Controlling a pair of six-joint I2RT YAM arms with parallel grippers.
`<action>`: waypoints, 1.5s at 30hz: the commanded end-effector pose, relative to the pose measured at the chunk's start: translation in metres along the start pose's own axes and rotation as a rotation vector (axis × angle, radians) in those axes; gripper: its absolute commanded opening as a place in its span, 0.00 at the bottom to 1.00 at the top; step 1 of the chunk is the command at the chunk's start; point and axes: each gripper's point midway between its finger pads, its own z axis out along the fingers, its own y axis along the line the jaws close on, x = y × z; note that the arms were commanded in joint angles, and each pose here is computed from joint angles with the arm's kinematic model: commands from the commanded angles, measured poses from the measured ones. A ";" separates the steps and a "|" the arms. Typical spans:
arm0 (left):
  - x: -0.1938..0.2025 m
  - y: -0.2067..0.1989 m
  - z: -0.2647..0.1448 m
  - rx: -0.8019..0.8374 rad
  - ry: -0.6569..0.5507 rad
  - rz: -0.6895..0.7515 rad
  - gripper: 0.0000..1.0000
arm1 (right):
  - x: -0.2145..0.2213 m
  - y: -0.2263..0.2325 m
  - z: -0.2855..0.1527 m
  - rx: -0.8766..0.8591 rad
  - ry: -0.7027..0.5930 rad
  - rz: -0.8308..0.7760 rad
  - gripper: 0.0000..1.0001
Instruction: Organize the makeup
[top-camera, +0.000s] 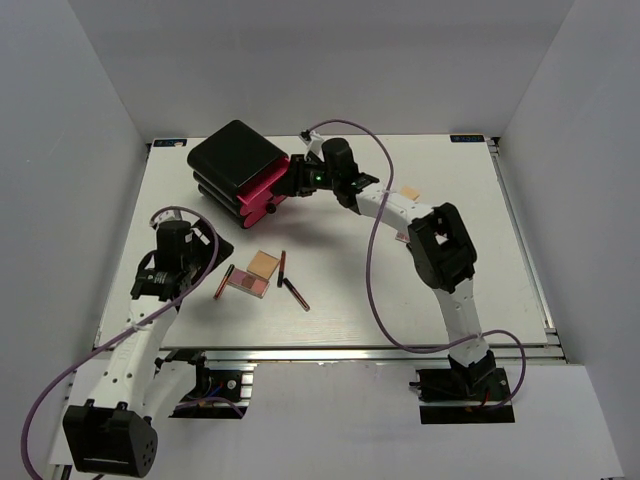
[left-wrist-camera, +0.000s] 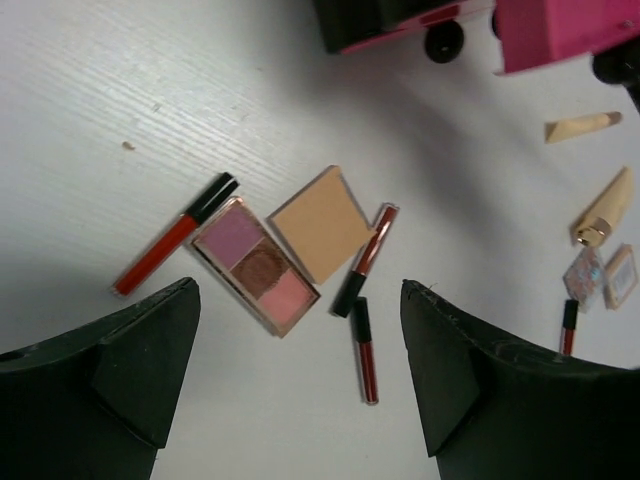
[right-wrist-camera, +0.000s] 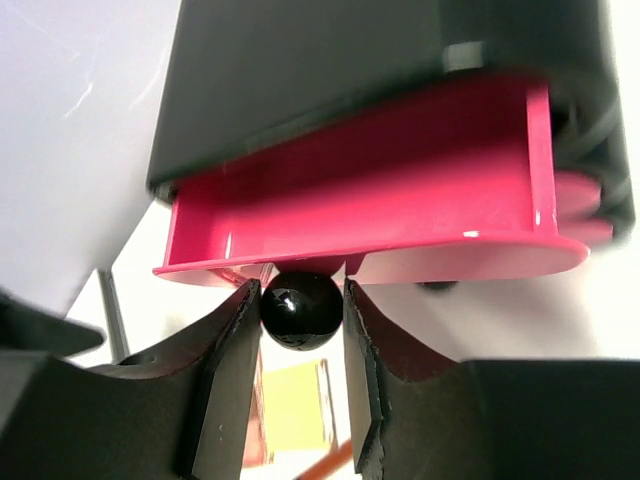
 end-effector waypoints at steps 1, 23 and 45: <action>0.002 0.020 0.001 -0.088 -0.018 -0.002 0.86 | -0.007 0.002 -0.029 0.020 -0.013 -0.028 0.17; 0.043 0.072 0.049 -0.357 0.274 0.198 0.60 | 0.024 0.012 -0.076 -0.023 0.067 -0.112 0.84; 0.073 0.101 0.085 -0.504 0.433 0.362 0.37 | 0.000 -0.011 -0.130 0.036 -0.002 -0.031 0.85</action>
